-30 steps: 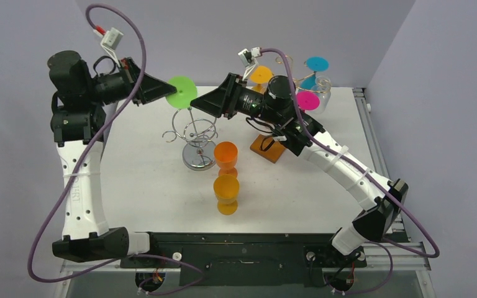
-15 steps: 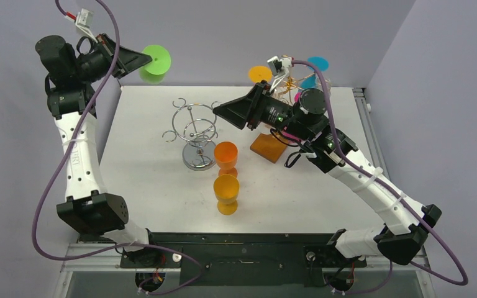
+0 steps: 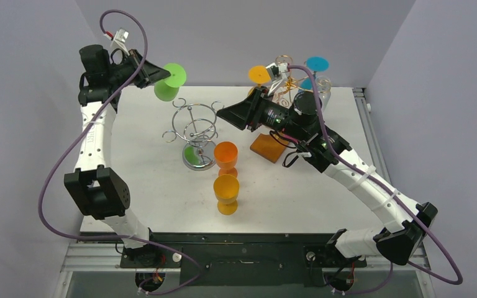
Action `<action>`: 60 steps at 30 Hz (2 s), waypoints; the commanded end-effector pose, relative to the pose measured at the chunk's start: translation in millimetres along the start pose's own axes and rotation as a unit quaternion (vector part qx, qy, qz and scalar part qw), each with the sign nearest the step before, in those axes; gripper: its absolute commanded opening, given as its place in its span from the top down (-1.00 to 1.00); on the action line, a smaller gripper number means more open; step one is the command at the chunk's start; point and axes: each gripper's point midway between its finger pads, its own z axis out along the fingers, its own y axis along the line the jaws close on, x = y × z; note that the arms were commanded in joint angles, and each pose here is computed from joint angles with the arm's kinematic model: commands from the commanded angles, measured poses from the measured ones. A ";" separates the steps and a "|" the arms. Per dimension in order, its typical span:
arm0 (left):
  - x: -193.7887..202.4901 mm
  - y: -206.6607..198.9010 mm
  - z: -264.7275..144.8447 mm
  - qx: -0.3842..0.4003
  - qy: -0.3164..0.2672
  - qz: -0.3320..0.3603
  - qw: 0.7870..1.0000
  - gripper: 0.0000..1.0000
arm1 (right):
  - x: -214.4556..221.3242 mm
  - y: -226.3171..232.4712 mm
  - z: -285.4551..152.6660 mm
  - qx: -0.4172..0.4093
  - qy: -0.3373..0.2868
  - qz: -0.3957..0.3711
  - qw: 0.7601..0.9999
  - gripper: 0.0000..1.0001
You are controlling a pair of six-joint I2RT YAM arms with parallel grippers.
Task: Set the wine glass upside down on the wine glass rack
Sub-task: Place the wine glass at the wine rack.
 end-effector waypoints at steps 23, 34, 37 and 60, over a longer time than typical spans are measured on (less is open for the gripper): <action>76.6 46.3 21.2 -0.032 0.067 -0.002 0.997 1.00 | -13.5 -7.2 -9.1 -0.018 -0.029 0.009 0.999 0.37; 83.4 49.8 9.3 -0.065 0.074 0.026 0.995 -0.12 | -11.5 -11.6 -9.0 -0.015 -0.029 0.014 0.999 0.38; 84.9 53.6 1.2 -0.091 0.072 0.049 0.992 -0.30 | -11.9 -11.0 -9.2 -0.015 -0.029 0.014 0.999 0.38; 53.2 2.3 -69.9 -0.123 0.050 0.088 0.987 -0.92 | 80.5 -143.0 -29.3 0.334 0.109 -0.103 0.931 0.20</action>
